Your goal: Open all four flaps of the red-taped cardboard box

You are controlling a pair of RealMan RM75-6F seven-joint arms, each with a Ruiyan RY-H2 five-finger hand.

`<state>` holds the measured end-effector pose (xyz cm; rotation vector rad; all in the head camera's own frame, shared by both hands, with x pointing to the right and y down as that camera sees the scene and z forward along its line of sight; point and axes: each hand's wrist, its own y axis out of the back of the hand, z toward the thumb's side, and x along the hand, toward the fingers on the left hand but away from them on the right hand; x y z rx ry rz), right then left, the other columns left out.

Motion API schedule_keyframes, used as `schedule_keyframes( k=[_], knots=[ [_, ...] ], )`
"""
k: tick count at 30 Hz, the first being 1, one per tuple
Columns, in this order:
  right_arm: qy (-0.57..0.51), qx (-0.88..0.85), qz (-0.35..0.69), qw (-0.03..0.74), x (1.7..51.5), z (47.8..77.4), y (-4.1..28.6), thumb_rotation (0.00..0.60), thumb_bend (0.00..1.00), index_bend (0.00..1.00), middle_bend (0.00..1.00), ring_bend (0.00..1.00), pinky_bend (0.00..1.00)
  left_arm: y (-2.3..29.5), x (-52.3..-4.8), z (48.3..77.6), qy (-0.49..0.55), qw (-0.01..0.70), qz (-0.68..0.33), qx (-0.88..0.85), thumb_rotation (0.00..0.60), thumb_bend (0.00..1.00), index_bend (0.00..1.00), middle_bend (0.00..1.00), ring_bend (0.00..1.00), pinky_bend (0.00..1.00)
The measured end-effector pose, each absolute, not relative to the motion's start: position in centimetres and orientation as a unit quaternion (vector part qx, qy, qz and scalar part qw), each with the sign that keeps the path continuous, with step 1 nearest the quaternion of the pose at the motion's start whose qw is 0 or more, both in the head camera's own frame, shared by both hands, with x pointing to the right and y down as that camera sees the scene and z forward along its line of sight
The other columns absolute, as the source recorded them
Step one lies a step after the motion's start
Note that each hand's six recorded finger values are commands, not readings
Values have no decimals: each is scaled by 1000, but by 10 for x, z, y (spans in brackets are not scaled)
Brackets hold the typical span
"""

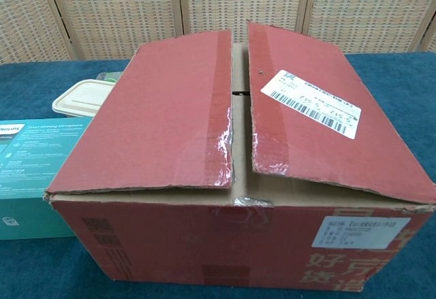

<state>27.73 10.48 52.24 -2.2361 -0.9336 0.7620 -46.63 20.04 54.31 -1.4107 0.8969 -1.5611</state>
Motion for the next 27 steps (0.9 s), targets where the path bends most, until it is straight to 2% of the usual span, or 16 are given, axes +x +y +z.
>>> schedule_keyframes(
  k=[12,27],
  knots=[
    [-283,-875,236,314,212,517,94,600,1000,328,316,51,0,199,-465,547,347,405,-632,-562,600,163,9,0,0,0],
    [-221,-877,252,343,165,539,96,600,1000,328,311,41,0,199,-469,553,339,395,-641,-564,600,164,9,0,0,0]
  ],
)
